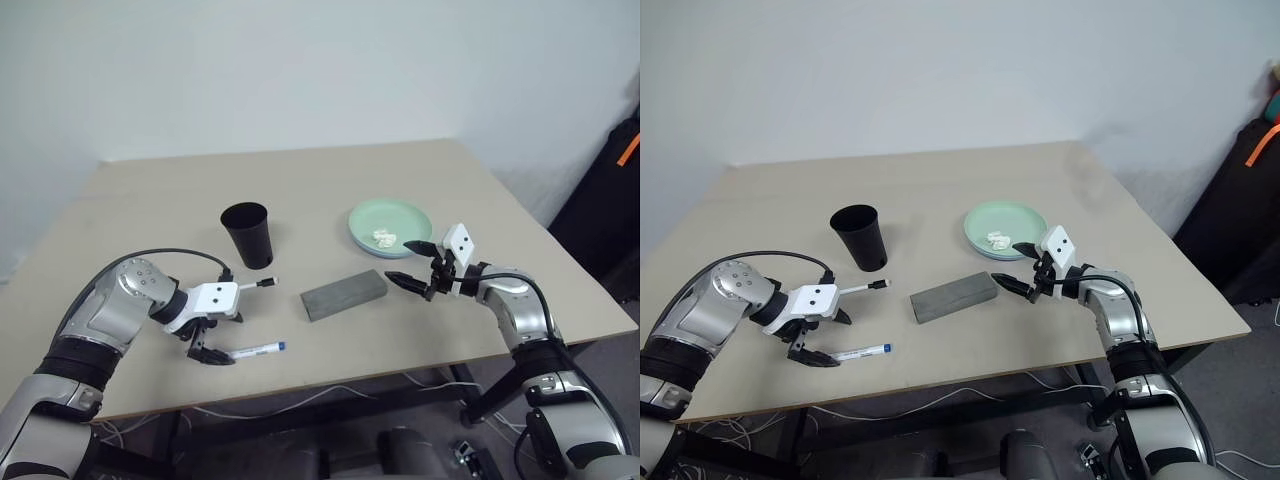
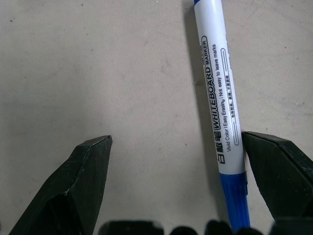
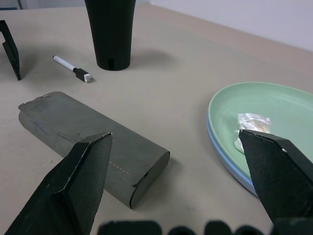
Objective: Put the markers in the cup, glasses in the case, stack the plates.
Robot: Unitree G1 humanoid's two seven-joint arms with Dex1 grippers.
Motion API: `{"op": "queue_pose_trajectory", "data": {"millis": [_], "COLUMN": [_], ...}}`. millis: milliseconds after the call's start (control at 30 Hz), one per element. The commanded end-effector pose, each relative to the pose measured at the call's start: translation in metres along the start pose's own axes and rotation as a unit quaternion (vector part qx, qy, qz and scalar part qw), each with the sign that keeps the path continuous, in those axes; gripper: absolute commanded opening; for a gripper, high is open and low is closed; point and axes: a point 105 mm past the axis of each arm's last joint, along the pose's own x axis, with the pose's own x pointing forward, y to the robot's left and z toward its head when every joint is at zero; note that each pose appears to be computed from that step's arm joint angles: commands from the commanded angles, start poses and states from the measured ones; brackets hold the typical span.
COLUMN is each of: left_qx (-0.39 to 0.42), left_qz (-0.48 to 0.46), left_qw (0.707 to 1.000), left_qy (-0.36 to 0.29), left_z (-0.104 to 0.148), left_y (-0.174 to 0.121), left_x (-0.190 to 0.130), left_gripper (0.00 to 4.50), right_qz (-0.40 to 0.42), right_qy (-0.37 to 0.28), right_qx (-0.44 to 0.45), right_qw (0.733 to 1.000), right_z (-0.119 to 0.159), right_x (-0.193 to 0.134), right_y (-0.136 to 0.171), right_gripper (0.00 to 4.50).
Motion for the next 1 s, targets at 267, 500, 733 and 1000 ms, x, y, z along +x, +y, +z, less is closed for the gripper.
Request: {"op": "queue_pose_trajectory", "data": {"millis": [267, 500, 733, 1000], "left_qx": [-0.002, 0.005, 0.008, 0.001], "left_qz": [0.000, 0.009, 0.009, 0.010], "left_qw": [1.000, 1.000, 1.000, 0.999], "left_qy": [0.004, -0.014, -0.018, -0.039], "left_z": [-0.001, 0.005, 0.009, 0.015], "left_y": [0.000, 0.001, 0.001, 0.001], "left_x": [0.007, 0.009, 0.010, 0.010], "left_gripper": [4.11, 3.00, 3.00, 2.15], "right_qz": [-0.004, 0.001, 0.001, 0.001], "right_qy": [-0.023, -0.023, -0.023, -0.023], "right_qx": [-0.022, -0.021, -0.021, -0.021], "right_qw": [0.999, 1.000, 1.000, 1.000], "right_z": [0.017, 0.016, 0.016, 0.016], "right_x": [-0.001, 0.001, 0.001, 0.001], "right_y": [-0.004, -0.003, -0.002, -0.002], "right_gripper": [4.50, 4.50, 4.50, 4.50]}}
